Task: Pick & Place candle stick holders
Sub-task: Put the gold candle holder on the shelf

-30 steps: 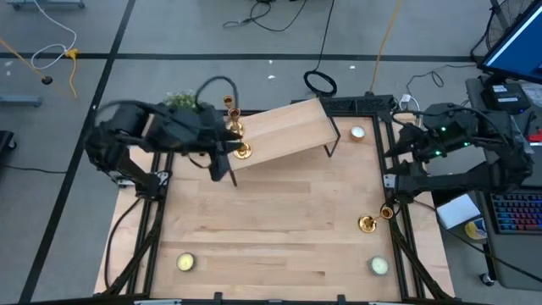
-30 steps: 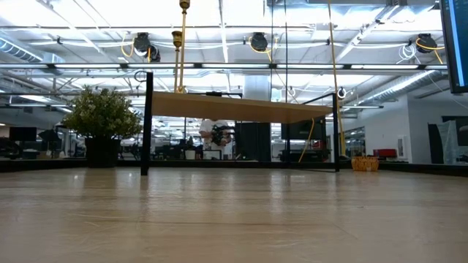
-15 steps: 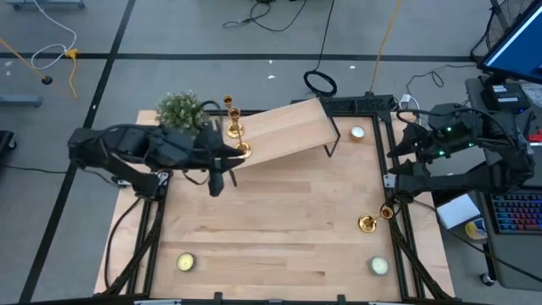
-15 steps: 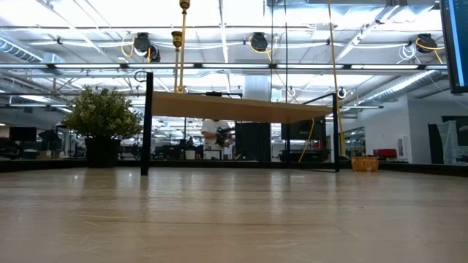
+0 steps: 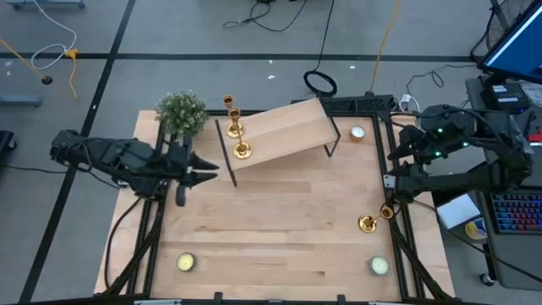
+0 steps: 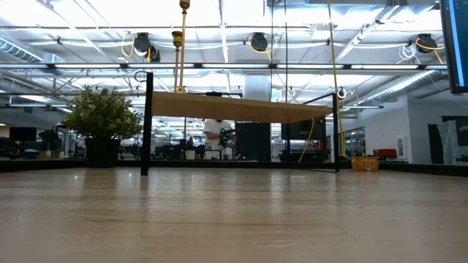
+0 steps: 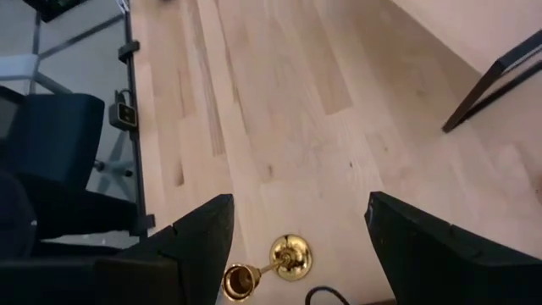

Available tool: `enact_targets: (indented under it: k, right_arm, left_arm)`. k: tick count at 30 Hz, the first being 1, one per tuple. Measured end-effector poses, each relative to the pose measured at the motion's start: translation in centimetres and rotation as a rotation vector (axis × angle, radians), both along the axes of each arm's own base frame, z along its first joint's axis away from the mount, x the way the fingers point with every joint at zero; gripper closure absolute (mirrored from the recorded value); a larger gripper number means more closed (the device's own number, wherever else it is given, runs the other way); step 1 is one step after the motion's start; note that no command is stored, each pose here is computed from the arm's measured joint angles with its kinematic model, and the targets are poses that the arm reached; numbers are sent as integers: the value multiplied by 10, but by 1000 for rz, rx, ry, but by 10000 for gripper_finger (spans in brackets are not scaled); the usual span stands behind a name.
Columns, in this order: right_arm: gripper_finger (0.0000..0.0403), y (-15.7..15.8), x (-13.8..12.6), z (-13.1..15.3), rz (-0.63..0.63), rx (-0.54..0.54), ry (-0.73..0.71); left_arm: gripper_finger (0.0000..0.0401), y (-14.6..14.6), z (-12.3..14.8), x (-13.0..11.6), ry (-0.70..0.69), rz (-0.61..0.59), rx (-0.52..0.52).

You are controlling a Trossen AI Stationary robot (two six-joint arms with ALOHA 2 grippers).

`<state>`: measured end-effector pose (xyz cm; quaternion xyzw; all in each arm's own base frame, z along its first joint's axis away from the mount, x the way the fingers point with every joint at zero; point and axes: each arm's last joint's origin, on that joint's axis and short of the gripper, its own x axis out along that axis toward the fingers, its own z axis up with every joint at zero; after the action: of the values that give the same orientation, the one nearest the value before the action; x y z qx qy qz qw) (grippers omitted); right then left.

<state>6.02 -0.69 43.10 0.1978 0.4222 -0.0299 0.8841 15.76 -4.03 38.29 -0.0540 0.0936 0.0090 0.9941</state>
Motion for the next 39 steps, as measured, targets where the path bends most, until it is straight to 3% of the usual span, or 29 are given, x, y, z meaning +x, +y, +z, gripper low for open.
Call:
enact_targets:
  k: [6,10,15,23,33,39]
  right_arm:
    - [147,-3,13,-2,3,15,42]
    - [147,-2,18,-2,33,84,46]
    - [147,-2,19,-2,-27,169,61]
    - [148,0,12,-1,-97,219,55]
    - [147,1,6,0,-94,215,30]
    - [148,1,7,1,-93,207,19]
  left_arm:
    - [308,6,-35,-21,-61,0,-35]
    - [308,10,-56,-33,-74,2,-40]
    - [308,13,-72,-42,-105,2,-46]
    - [308,16,-86,-51,-116,1,-44]
    - [308,16,-87,-53,-118,3,-30]
    - [308,16,-90,-53,-90,12,-93]
